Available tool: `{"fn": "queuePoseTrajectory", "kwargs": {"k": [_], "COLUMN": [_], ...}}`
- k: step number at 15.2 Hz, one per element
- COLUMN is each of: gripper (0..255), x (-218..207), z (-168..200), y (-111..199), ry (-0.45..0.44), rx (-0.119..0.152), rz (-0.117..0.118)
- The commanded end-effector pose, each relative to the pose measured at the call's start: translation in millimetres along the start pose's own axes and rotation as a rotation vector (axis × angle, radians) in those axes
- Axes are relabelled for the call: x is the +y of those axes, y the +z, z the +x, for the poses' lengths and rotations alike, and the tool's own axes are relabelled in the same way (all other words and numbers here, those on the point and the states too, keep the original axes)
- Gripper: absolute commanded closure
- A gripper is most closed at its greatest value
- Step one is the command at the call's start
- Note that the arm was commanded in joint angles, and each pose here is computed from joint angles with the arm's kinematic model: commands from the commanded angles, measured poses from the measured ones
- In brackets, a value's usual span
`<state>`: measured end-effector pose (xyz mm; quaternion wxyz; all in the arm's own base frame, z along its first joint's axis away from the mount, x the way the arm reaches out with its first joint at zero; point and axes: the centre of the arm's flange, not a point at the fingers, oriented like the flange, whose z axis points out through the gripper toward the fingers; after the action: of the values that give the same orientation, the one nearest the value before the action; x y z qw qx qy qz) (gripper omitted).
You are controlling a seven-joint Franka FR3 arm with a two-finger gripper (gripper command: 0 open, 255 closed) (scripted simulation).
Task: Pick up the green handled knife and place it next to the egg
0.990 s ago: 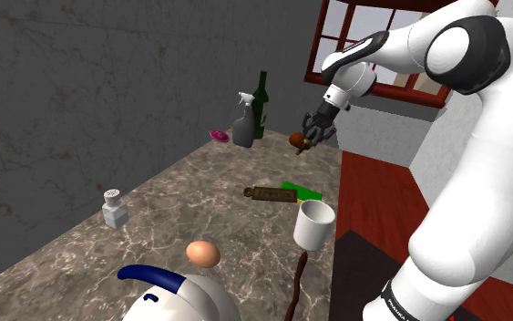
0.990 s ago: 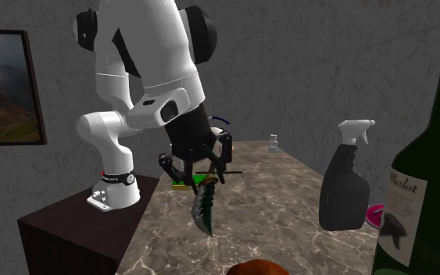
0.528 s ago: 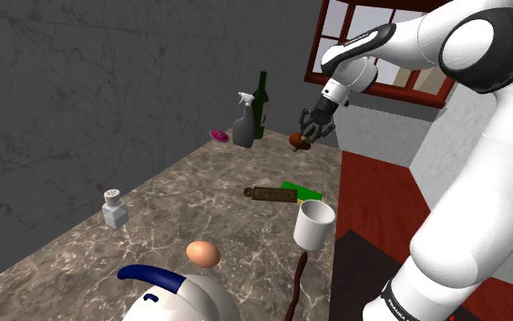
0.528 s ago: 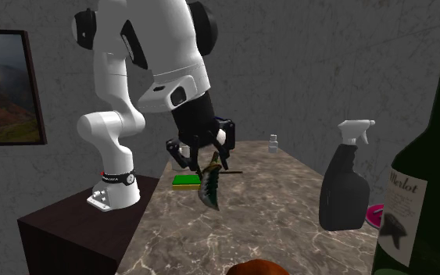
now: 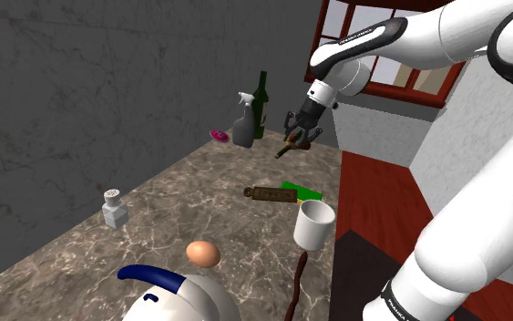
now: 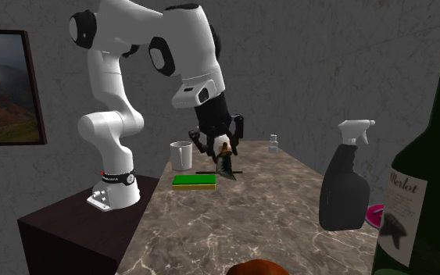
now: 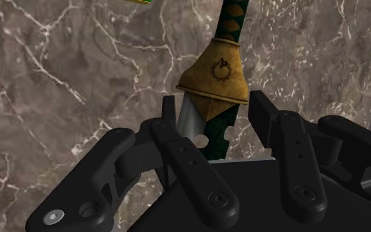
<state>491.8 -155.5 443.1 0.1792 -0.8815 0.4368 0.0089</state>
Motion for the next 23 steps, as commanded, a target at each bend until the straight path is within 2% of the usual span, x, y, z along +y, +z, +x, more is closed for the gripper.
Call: {"fn": "queuePoseTrajectory", "kwargs": {"k": [1,23], "gripper": [255,255], "x": [-13,-152], "z": [-21,-260], "y": [8,97], "ry": [0.001,0.001], "rx": [0.001,0.001], "rz": [0.000,0.000]}}
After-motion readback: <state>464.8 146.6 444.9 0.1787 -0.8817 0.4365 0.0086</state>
